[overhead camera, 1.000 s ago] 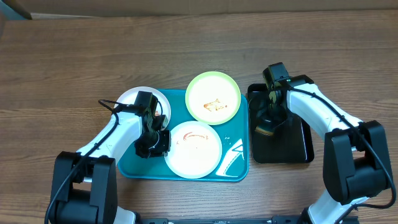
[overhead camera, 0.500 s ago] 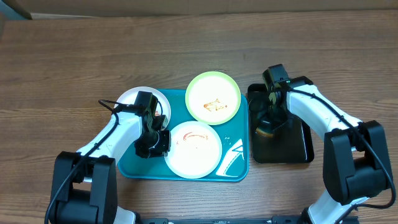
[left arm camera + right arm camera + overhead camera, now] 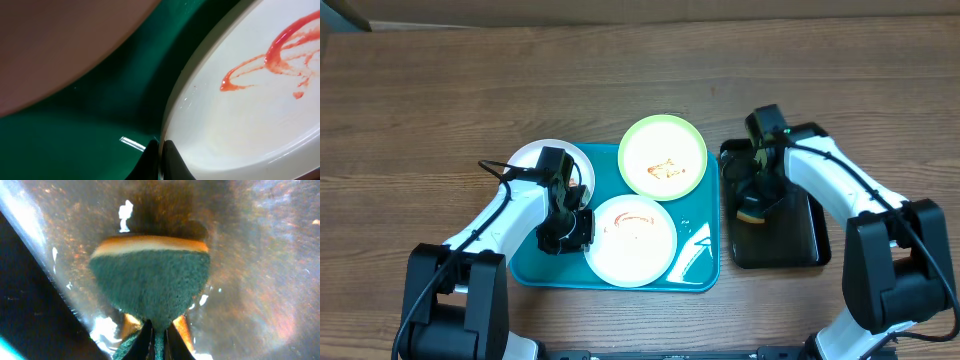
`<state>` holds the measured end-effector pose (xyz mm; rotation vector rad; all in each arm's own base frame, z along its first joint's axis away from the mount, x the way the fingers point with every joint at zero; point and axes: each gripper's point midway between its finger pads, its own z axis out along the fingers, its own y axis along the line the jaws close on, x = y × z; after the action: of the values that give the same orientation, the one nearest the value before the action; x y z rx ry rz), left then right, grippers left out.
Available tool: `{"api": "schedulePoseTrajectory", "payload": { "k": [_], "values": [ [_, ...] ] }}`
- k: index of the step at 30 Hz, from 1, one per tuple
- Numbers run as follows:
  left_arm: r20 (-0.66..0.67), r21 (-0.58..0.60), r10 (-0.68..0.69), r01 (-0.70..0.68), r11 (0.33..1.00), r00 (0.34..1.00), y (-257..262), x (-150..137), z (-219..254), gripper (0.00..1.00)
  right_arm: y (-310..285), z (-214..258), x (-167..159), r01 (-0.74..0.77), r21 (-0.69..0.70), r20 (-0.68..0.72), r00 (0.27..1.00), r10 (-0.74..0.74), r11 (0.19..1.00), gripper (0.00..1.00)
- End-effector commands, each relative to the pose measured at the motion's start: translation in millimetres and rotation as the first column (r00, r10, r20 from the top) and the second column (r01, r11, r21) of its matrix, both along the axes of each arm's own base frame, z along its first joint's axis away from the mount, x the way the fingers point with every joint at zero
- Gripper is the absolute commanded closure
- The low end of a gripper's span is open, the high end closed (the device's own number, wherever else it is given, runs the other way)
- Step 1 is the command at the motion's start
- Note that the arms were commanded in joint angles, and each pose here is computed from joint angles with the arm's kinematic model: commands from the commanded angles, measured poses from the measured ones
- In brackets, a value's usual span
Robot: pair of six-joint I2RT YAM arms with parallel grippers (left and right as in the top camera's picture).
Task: Clean dirty plates on tray and stack at the side
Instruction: 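Dip and press the held sponge in the water of the black tray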
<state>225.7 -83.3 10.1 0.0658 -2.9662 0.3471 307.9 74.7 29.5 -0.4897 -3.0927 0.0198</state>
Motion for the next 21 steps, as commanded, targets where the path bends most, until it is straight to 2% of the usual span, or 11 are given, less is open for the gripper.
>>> {"api": "schedulePoseTrajectory", "payload": {
  "k": [1, 3, 7, 14, 17, 21],
  "values": [
    [-0.019, 0.015, -0.021, 0.021, 1.000, 1.000, 1.6, -5.2, -2.9, 0.96, -8.8, 49.8, 37.4, 0.019, -0.004, 0.141, 0.990, -0.018, 1.000, 0.96],
    [-0.023, 0.015, -0.021, 0.021, 1.000, 1.000, 1.7, -6.2, -2.7, 0.96, -14.1, 60.5, 36.5, 0.034, -0.001, 0.146, 0.989, -0.033, 0.999, 0.96],
    [-0.023, 0.015, -0.021, 0.021, 1.000, 1.000, 1.7, -6.1, -2.8, 0.96, -19.0, 50.2, 21.2, 0.027, -0.017, 0.083, 0.996, -0.026, 0.999, 0.96],
    [-0.025, 0.016, -0.021, 0.021, 1.000, 0.999, 1.8, -6.8, -2.7, 0.96, -22.9, -5.8, -16.1, 0.022, -0.020, -0.021, 1.000, -0.022, 1.000, 0.96],
    [-0.026, 0.016, -0.021, 0.021, 1.000, 0.999, 1.9, -6.9, -2.7, 0.96, -19.8, -30.3, -25.1, 0.023, 0.010, -0.010, 1.000, -0.023, 1.000, 0.96],
    [-0.025, 0.016, -0.021, 0.021, 1.000, 0.999, 1.8, -6.8, -2.7, 0.96, -15.6, -36.3, -14.6, 0.012, 0.035, 0.047, 0.999, -0.014, 0.999, 0.96]
  ]
}}
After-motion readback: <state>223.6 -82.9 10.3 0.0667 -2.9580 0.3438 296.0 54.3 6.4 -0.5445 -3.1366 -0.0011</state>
